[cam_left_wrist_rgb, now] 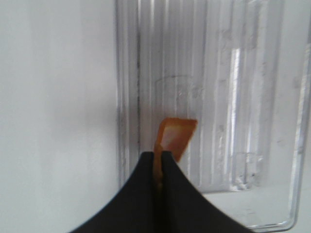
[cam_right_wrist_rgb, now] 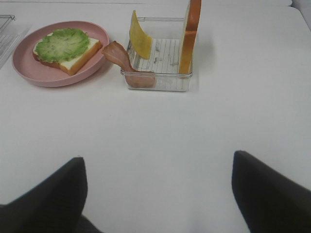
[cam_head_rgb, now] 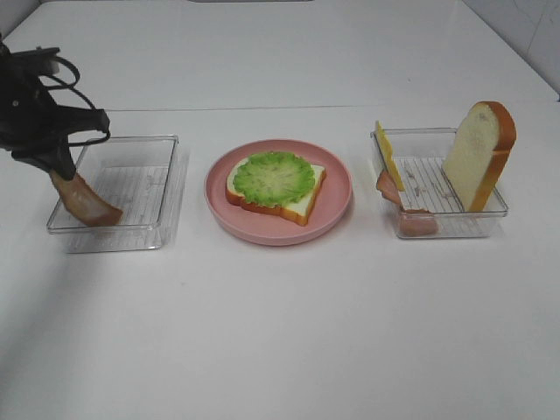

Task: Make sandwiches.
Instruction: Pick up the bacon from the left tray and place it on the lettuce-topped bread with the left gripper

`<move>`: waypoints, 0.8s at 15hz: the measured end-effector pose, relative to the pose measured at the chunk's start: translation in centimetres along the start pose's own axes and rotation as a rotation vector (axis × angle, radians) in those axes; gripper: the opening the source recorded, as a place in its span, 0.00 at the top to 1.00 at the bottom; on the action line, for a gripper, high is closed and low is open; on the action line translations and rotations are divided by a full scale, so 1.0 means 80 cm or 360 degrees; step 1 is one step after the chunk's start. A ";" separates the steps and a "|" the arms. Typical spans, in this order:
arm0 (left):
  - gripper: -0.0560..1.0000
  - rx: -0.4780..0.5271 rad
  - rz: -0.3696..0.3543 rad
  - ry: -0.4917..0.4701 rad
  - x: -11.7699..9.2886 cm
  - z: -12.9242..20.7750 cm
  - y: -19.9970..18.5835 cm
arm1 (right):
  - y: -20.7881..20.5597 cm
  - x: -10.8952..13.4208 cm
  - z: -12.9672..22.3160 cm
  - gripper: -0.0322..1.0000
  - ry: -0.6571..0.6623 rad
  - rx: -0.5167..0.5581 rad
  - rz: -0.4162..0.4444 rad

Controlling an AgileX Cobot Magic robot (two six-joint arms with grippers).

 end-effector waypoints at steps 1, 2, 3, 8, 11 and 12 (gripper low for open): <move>0.95 -0.0019 0.0032 -0.0002 -0.006 -0.005 -0.006 | 0.000 0.000 0.000 0.21 0.0000 0.0000 0.0000; 0.95 -0.0106 0.0205 -0.0022 -0.036 -0.025 -0.033 | 0.000 0.000 0.000 0.21 0.0000 0.0000 0.0000; 0.95 -0.0122 0.0250 -0.0038 -0.043 -0.029 -0.038 | 0.000 0.000 0.000 0.21 0.0000 0.0000 0.0000; 0.95 -0.0368 0.0759 0.0001 -0.156 -0.048 -0.080 | 0.000 0.000 0.000 0.21 0.0000 0.0000 0.0000; 0.95 -0.0509 0.0890 0.0093 -0.213 -0.036 -0.090 | 0.000 0.000 0.000 0.21 0.0000 0.0000 0.0000; 0.95 -0.0612 0.0958 0.0144 -0.253 -0.022 -0.095 | 0.000 0.000 0.000 0.21 0.0000 0.0000 0.0000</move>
Point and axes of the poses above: a point on each arm's last joint axis where the gripper is mounted, y pointing out along that axis toward the gripper, x along the wrist's bending axis when the last joint is at zero, z = x × y, the point moved 8 cm from there along y, pointing out along that axis toward the gripper, and after that the axes turned 12 degrees about -y, right-handed, at the moved point
